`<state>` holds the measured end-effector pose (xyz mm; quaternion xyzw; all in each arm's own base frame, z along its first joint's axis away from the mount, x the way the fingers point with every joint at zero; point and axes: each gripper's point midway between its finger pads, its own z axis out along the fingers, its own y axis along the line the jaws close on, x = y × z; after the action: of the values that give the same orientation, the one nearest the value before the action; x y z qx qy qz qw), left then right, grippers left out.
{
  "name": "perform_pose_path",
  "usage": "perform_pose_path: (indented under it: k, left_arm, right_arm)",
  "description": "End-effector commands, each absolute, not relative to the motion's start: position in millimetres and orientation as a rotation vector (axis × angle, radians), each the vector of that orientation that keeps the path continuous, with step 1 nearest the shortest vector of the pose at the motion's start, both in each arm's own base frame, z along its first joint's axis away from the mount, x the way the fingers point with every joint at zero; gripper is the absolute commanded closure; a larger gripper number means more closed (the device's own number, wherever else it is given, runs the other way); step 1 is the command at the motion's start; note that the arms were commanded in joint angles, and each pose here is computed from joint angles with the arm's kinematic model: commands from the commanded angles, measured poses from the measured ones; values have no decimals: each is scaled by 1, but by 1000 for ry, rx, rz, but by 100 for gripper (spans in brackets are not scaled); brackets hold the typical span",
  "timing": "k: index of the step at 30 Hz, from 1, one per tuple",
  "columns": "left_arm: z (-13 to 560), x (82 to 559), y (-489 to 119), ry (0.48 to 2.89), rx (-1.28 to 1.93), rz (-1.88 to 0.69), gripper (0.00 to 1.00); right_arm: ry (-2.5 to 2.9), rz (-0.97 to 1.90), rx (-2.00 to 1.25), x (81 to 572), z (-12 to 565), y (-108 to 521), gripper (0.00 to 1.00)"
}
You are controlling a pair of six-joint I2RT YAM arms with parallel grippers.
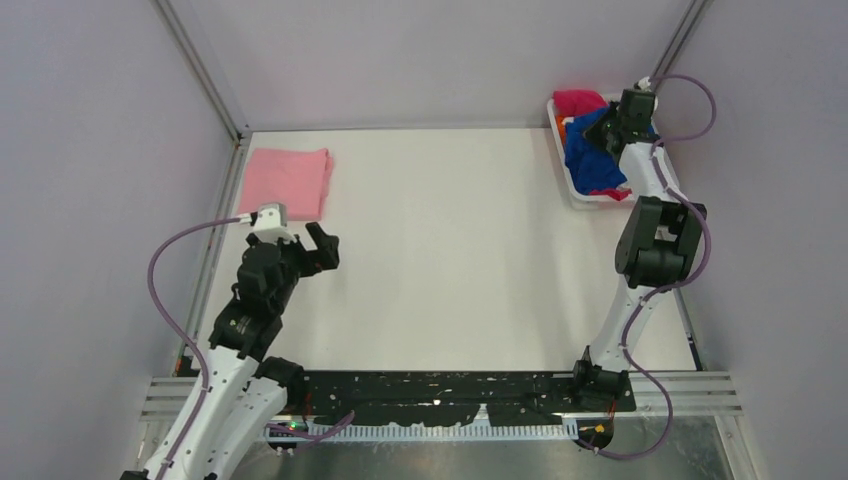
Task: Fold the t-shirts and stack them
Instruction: Grab crumpled tshirt from bin with the right arm, then move the tshirt to the center of the board
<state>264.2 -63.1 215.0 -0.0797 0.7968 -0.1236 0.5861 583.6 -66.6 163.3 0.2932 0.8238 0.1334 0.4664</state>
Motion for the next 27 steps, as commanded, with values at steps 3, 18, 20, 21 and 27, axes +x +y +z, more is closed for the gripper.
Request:
perform_pose_path:
  k: [3,18,20,21,27]
  left_arm:
    - [235,261,-64,1788,-181,-325,0]
    - [243,248,-65,1719,-217,-399,0]
    - [244,246,-66,1720,-222,-407,0]
    - [244,246,-66,1721,-228,-412,0]
    - [248,239,-71,1734,-227,-457,0]
  right_arm:
    - [1688,346,451,539,362,-51,95]
    - [1459,673,-199,377,542,127,95]
    - [1434,758,-275,357,553,157,95]
    - [1420,782,-293,349,560,164,95]
    - [1414,984,-307,318,556,215,95]
